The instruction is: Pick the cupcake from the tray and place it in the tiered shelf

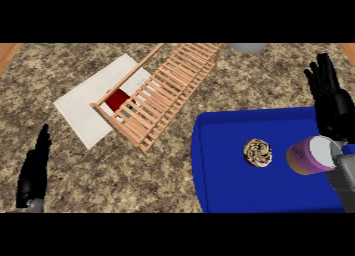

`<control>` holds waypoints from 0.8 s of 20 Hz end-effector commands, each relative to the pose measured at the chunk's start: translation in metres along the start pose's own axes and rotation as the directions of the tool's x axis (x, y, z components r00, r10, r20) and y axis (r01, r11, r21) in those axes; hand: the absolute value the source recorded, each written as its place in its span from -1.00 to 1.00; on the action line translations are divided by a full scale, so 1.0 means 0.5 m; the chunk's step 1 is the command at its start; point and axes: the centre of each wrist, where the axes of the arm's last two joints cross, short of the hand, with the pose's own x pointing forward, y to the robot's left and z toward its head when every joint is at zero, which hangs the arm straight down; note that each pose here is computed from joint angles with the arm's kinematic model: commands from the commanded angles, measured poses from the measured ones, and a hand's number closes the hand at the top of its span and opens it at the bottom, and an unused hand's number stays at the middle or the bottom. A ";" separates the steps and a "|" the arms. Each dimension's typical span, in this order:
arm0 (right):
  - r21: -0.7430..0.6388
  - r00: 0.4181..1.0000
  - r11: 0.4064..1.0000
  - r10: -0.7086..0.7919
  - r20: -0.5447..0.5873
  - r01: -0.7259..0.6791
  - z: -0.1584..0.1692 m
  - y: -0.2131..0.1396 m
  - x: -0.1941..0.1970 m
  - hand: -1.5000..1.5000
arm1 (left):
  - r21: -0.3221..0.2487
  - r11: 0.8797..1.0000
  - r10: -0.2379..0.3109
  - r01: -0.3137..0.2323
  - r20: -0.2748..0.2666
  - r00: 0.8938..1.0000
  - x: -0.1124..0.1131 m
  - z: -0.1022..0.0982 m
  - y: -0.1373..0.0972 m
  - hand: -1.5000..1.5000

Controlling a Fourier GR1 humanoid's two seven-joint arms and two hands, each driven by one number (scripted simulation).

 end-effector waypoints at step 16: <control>0.520 0.987 0.842 -0.159 -0.022 0.147 -0.040 -0.048 0.088 -1.00 | -0.211 0.942 0.310 -0.262 0.245 0.919 0.190 0.006 -0.018 0.00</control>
